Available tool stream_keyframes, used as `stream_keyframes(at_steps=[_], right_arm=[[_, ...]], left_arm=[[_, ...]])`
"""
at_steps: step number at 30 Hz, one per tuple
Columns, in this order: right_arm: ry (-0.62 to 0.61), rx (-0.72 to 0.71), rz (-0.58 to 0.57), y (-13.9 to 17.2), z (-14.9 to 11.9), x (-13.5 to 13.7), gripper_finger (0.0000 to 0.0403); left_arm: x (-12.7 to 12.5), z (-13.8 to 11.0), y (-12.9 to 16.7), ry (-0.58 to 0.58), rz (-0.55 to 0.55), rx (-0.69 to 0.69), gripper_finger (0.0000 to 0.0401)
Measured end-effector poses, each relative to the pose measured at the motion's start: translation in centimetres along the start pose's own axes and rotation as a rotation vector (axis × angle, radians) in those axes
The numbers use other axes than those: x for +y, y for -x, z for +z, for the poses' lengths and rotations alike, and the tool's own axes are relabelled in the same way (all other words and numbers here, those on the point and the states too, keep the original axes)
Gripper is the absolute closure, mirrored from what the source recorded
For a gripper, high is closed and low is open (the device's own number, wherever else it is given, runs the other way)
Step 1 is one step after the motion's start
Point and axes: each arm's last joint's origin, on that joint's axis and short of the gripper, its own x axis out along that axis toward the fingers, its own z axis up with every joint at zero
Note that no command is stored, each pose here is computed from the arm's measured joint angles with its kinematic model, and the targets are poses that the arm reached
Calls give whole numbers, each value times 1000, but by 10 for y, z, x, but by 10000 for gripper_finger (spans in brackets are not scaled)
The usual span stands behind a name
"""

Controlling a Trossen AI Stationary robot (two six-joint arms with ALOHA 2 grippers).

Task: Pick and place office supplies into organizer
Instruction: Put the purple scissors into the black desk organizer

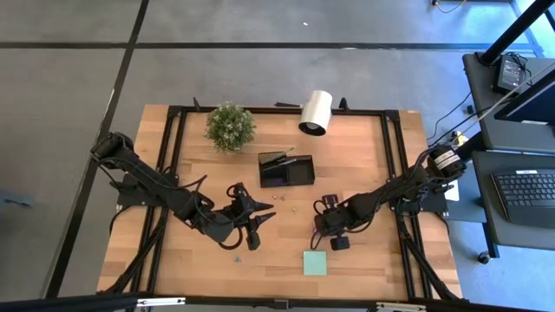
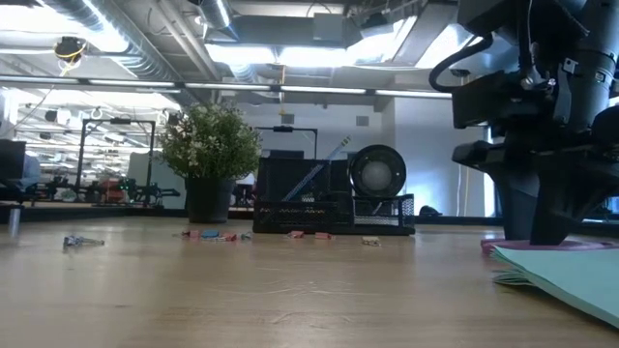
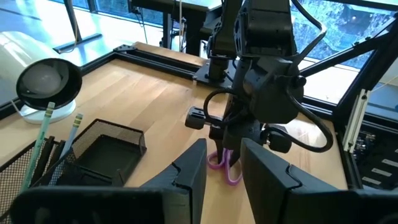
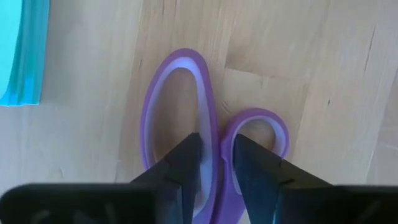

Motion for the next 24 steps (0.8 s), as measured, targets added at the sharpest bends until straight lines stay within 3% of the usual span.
stream_keyframes(at_steps=[9, 24], right_arm=[[1, 5, -1, -1, 0, 0, 297], [-6, -5, 3, -1, 1, 0, 262]], left_arm=[[1, -1, 0, -10, 2, 10, 309], [1, -2, 0, -14, 4, 15, 309]])
